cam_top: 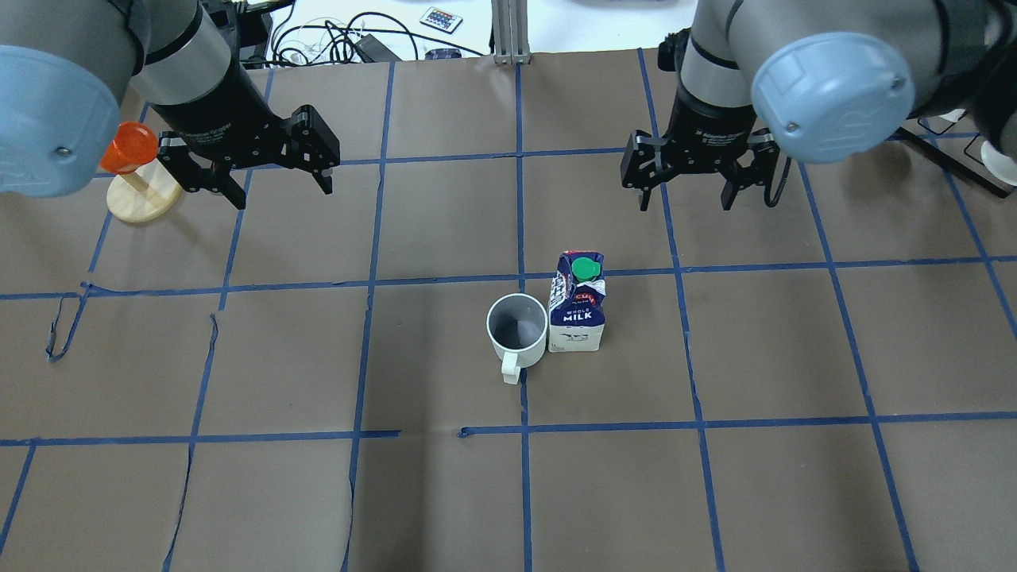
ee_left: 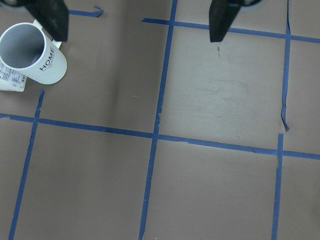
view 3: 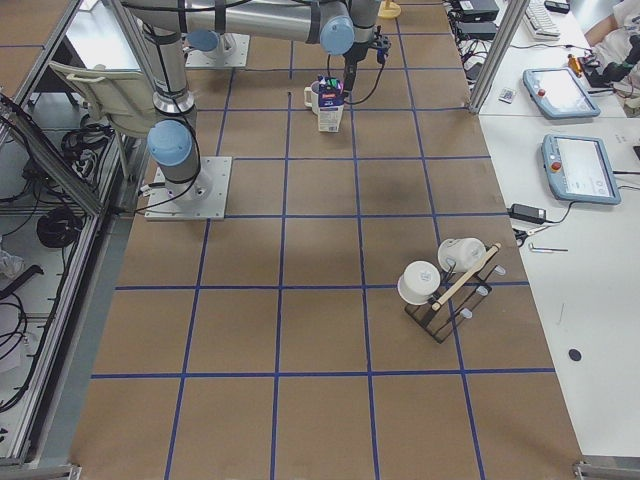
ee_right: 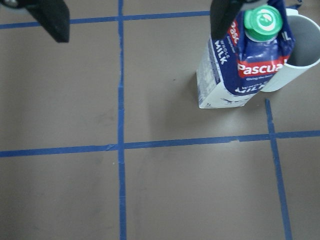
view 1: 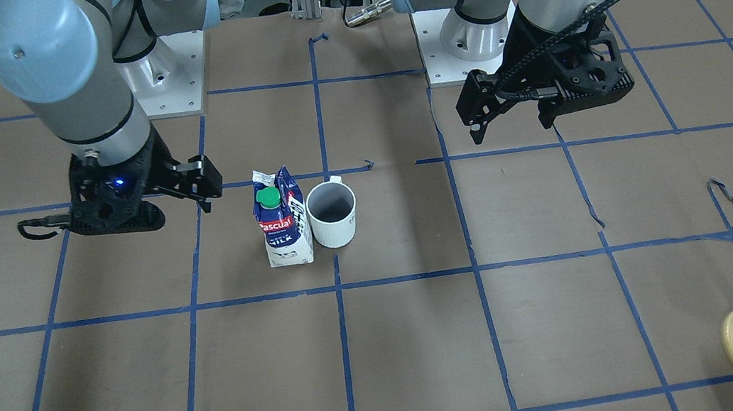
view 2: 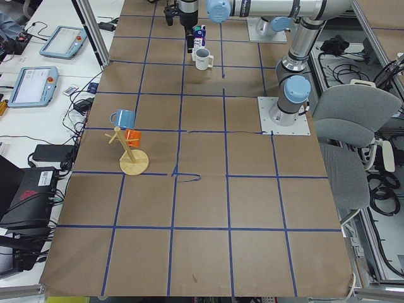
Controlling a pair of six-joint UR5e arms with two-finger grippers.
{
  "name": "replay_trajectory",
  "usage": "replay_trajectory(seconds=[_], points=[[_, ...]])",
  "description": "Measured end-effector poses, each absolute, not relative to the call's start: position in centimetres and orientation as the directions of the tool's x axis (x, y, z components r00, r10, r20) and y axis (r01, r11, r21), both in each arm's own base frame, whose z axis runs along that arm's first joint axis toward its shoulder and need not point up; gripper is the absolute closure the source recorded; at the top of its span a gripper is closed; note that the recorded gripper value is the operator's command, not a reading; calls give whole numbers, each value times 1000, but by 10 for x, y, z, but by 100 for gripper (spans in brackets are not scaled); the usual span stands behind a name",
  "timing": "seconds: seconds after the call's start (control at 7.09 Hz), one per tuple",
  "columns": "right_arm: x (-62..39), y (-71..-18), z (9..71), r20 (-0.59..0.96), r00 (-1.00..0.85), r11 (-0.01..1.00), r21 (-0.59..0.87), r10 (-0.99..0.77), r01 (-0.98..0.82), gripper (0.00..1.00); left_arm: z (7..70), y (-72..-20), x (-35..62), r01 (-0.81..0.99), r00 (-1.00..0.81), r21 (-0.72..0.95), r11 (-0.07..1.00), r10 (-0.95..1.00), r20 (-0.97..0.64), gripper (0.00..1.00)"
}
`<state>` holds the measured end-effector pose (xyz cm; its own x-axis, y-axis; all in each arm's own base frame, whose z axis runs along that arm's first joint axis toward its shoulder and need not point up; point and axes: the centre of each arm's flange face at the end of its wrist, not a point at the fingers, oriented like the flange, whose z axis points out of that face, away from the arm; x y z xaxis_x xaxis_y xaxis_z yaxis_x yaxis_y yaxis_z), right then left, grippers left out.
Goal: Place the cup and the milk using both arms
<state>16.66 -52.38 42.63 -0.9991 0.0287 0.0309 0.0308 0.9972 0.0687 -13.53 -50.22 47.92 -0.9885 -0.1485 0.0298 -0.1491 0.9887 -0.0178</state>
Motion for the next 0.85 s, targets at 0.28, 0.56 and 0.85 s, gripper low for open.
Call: replay_trajectory(seconds=[0.28, 0.56, 0.85], points=[[142, -506, 461, 47, -999, 999, 33, 7, 8, 0, 480, -503, -134, -151, -988, -20, 988, -150, 30, 0], [139, -496, 475, 45, -999, 1000, 9, 3, 4, 0, 480, -504, -133, -153, -988, -22, 988, -152, 31, 0], [139, -491, 477, 45, -999, 1000, 14, 0, 0, 0, 480, -505, -133, -154, -988, -23, 988, -153, 31, 0]])
